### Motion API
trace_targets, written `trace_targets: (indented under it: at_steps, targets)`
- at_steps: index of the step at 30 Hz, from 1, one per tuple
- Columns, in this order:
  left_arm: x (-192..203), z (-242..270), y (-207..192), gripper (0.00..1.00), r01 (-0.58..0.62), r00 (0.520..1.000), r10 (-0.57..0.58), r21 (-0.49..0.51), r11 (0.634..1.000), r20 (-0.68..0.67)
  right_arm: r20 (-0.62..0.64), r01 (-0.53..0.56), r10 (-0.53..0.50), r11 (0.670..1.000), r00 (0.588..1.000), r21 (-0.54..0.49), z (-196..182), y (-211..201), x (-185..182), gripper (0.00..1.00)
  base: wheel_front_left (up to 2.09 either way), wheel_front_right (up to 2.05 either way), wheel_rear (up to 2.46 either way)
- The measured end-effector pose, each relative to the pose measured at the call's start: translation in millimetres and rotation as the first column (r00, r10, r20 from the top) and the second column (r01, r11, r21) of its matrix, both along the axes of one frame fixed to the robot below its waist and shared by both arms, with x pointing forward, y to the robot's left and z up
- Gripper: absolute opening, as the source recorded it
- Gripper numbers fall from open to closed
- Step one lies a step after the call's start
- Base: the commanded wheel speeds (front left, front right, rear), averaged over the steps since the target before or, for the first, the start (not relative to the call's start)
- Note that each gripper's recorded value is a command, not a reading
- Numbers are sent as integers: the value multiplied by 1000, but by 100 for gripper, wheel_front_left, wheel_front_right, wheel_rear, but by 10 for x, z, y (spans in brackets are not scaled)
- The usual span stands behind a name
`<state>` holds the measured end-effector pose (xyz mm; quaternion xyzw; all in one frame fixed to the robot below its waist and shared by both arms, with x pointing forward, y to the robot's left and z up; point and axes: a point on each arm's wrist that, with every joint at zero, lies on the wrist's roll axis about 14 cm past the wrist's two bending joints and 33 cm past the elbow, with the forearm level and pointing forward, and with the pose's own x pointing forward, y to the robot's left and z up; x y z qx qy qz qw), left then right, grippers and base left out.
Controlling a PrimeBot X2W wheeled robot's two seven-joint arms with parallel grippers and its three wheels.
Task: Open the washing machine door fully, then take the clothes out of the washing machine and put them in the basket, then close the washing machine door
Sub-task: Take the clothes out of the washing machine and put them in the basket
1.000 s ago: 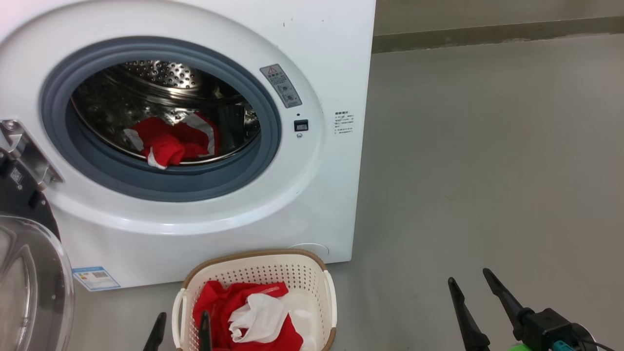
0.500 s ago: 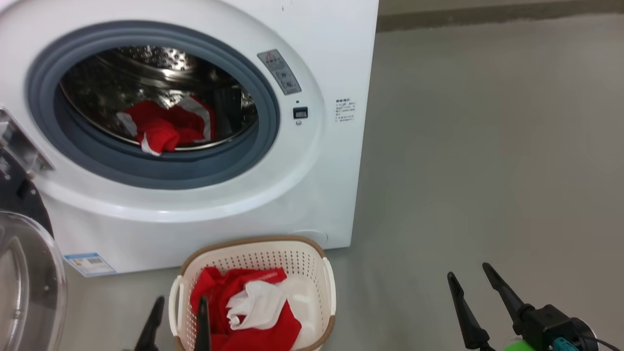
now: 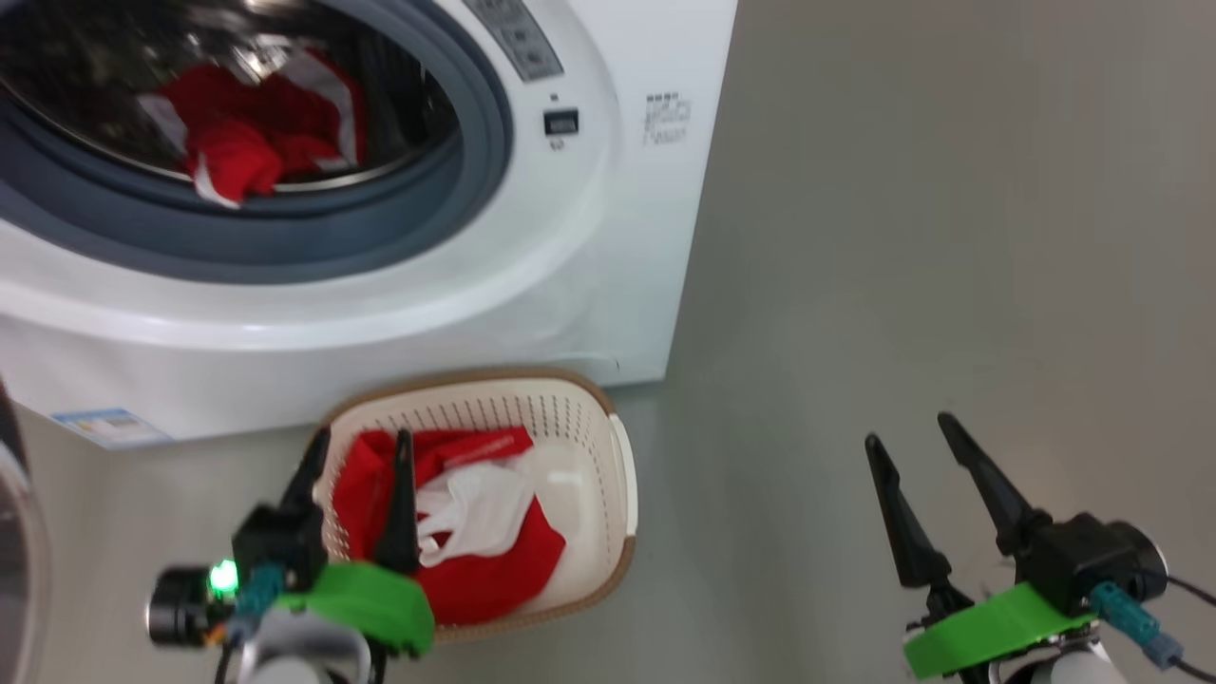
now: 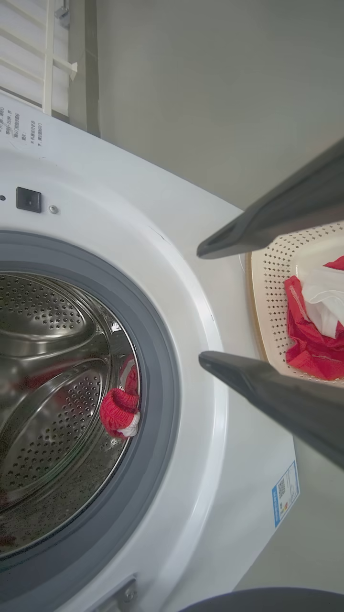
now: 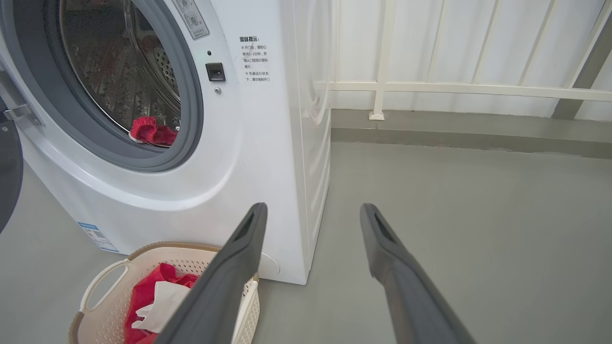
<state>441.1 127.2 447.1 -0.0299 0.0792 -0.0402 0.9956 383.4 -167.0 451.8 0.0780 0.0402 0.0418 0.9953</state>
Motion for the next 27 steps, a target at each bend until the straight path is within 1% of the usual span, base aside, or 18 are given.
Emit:
trace_targets:
  at_steps: [7, 12, 22, 27]
  targets:
    - [497, -280, -73, 100, 44, 996, -40, 48, 998, -81, -25, 20, -20, 999, 999, 28, -137, -53, 230, 100, 0, 0, 0]
    - [829, -445, -39, 100, 71, 992, -58, 120, 990, -114, -49, 44, -42, 999, 998, 29, -257, -130, 339, 100, 0, 0, 0]
    - [1357, -482, -72, 100, 110, 991, -90, 205, 973, -101, -95, 98, -95, 995, 991, 22, -450, -304, 400, 100, 0, 0, 0]
    - [1623, -437, 14, 100, 104, 992, -82, 255, 961, -96, -108, 121, -116, 992, 987, 37, -508, -362, 434, 100, 0, 0, 0]
